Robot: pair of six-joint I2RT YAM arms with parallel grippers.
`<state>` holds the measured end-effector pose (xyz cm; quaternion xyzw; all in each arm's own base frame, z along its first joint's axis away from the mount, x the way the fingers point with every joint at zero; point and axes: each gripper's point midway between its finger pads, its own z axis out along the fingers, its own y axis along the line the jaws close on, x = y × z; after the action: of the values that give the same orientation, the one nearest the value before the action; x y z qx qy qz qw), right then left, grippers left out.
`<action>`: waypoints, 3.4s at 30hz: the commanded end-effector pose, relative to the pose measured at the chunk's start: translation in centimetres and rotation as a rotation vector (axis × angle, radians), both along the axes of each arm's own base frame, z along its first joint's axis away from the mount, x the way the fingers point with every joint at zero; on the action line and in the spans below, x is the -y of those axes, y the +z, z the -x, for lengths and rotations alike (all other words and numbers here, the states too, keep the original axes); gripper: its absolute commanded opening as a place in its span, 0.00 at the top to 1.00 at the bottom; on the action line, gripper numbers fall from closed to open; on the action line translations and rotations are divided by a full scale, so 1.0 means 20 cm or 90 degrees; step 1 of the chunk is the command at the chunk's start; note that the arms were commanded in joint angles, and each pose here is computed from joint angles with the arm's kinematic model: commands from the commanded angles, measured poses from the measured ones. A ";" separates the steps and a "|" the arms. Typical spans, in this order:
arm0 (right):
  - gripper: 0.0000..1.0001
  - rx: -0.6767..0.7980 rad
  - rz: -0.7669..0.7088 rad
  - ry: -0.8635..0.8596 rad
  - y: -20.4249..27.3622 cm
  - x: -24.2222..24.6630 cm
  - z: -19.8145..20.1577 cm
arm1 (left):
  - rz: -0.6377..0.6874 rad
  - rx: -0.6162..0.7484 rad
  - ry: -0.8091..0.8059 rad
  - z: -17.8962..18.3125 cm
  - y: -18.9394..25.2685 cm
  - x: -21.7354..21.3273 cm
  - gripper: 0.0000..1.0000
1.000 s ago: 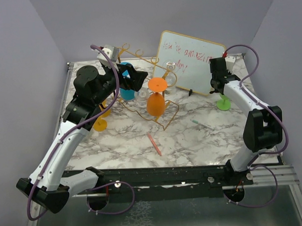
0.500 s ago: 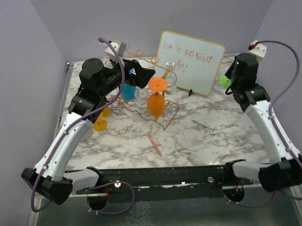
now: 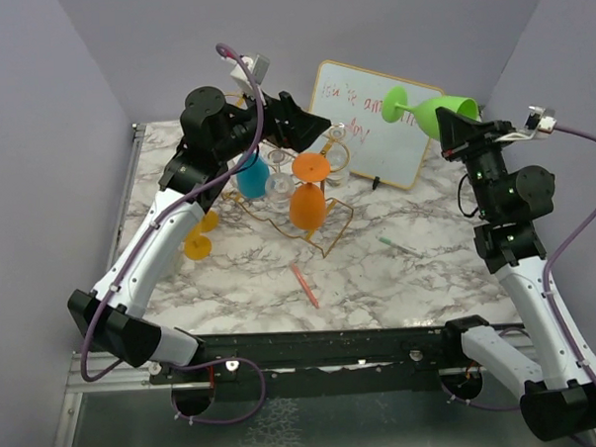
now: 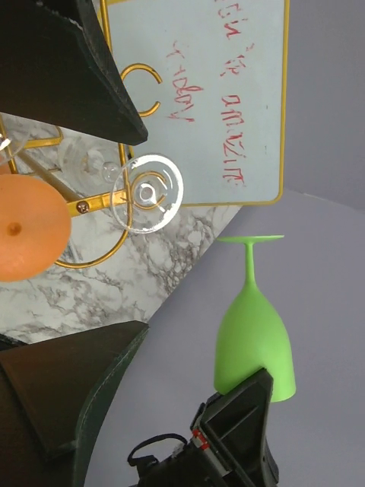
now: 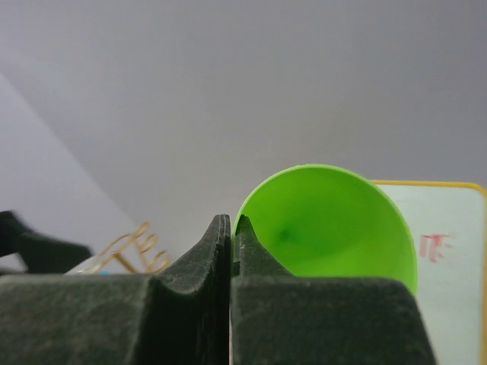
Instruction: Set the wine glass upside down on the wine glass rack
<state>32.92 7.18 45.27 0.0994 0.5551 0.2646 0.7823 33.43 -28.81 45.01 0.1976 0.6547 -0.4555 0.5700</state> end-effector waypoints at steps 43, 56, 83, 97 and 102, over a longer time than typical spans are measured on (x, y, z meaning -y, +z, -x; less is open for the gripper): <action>0.40 0.035 -0.085 0.241 0.10 -0.28 0.10 | -0.139 0.285 0.196 -0.26 0.26 0.08 1.00; 0.35 0.002 0.159 0.324 0.15 -0.44 0.06 | -0.255 0.515 0.321 -0.24 0.37 -0.12 1.00; 0.39 0.122 0.440 0.591 0.13 -0.82 -0.28 | -0.345 0.772 0.180 -0.17 0.35 0.26 1.00; 0.86 0.076 0.487 0.611 0.00 -0.91 -0.35 | -0.343 0.808 0.163 -0.10 0.37 0.34 1.00; 0.99 0.067 0.506 0.558 -0.02 -0.89 -0.42 | -0.338 0.797 0.165 -0.10 0.37 0.33 1.00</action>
<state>39.24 25.32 46.63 -0.4624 0.5350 0.3768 0.5983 37.29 -34.76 49.72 0.4885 0.3459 0.0126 0.8009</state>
